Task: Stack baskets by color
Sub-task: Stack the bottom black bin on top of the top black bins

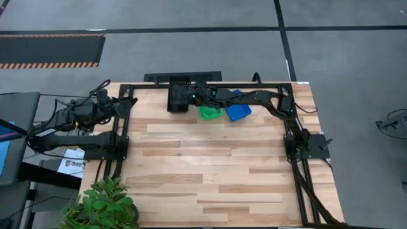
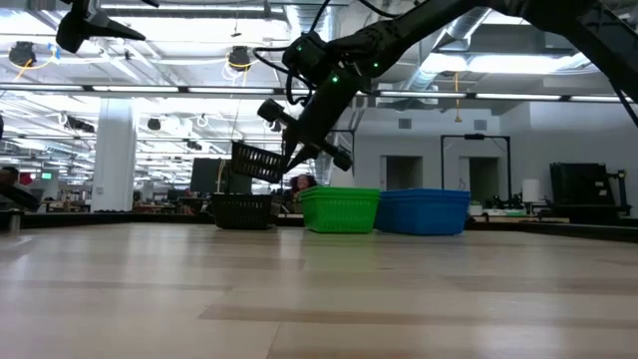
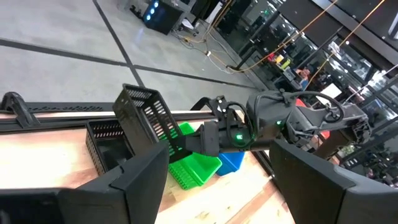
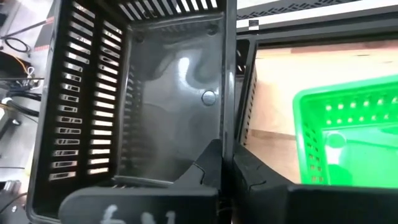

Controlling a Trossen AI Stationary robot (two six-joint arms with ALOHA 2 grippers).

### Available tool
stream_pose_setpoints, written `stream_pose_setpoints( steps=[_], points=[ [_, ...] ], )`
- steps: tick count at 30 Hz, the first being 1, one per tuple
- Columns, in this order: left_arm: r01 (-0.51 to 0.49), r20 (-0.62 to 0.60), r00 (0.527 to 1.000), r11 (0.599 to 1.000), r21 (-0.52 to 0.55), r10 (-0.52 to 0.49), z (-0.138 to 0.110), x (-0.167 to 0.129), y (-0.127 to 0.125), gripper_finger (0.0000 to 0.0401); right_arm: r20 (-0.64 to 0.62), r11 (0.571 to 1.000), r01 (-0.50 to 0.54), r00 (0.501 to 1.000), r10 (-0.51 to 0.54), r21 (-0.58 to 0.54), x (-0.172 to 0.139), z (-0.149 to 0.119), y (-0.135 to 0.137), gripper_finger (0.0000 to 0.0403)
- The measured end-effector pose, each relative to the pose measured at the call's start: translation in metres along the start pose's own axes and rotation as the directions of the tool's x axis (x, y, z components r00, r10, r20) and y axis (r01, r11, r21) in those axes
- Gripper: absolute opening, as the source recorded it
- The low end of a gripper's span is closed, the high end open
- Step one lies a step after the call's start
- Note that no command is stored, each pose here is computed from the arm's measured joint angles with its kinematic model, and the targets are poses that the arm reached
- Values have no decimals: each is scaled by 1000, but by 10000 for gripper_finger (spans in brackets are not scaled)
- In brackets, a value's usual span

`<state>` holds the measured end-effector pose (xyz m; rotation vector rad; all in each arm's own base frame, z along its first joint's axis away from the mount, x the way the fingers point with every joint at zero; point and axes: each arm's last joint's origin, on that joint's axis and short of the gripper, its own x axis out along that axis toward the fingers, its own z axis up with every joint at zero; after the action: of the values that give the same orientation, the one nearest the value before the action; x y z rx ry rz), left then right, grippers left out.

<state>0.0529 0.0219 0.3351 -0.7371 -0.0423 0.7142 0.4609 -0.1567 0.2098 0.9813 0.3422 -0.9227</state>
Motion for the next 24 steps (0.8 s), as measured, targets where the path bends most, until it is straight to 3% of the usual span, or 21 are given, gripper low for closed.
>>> stream_pose_setpoints(
  steps=[14,24],
  points=[
    [-8,8,1000,1000,0,8,0,0,0,265,27,999,-47,999,47,11,0,2,5,39],
    [-8,8,1000,1000,4,8,0,0,0,265,41,993,-85,995,89,-82,-3,-1,12,40]
  ],
)
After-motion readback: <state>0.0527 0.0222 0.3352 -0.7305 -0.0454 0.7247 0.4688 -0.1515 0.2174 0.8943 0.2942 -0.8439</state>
